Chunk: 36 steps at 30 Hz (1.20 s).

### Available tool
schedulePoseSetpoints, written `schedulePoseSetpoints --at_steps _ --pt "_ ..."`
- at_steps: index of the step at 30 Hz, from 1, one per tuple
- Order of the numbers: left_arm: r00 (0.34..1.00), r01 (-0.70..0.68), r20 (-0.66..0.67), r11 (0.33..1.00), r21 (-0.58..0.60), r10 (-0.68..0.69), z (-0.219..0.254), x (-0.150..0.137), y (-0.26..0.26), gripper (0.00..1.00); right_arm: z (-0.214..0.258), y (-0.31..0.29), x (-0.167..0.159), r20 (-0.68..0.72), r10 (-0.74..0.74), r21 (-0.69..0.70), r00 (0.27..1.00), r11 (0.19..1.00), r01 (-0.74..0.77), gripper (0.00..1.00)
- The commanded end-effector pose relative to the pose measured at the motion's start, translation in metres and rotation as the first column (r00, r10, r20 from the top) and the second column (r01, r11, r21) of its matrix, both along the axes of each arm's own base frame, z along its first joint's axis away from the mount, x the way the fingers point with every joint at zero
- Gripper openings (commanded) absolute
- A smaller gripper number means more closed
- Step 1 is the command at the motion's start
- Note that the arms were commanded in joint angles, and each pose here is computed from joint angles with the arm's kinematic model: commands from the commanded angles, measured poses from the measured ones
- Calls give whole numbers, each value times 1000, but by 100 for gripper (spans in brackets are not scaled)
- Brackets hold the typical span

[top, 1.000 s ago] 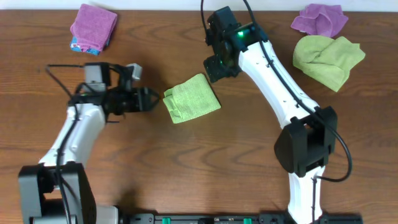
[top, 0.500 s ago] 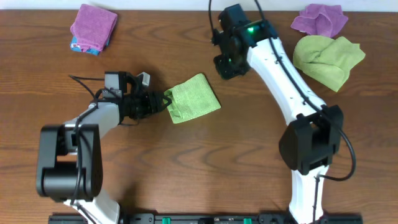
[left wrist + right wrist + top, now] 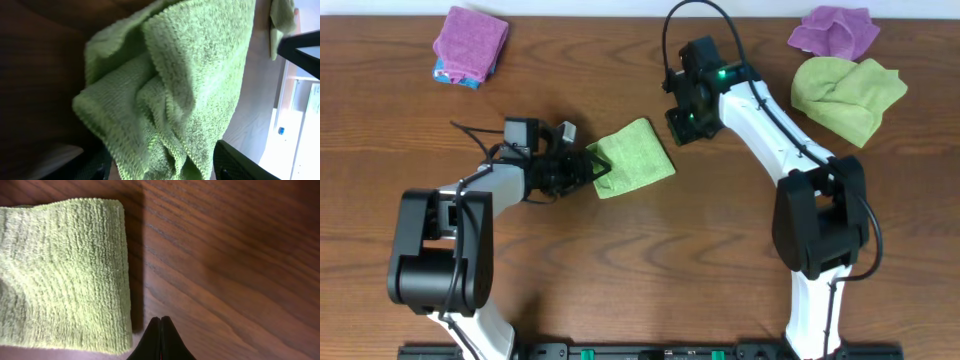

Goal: Fold the cloth

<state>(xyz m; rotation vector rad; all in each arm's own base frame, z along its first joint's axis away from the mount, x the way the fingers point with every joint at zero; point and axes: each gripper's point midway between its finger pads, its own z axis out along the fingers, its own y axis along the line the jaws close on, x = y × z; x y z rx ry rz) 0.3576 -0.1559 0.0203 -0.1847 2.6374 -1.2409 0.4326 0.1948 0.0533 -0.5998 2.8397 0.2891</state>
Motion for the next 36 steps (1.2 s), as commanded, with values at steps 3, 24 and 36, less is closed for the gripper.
schedulePoseSetpoints --at_steps 3,24,36 --pt "999 -8 -32 999 52 10 -14 -5 -1 67 -18 8 -14 -37 5 27 999 1000 -4 1" --pt "998 -14 -55 997 79 18 -20 -8 2 67 -62 47 -21 -73 27 75 997 997 -22 1" --pt "989 2 -148 997 73 9 -46 -21 -6 34 -62 65 -35 -88 56 67 994 996 -51 1"
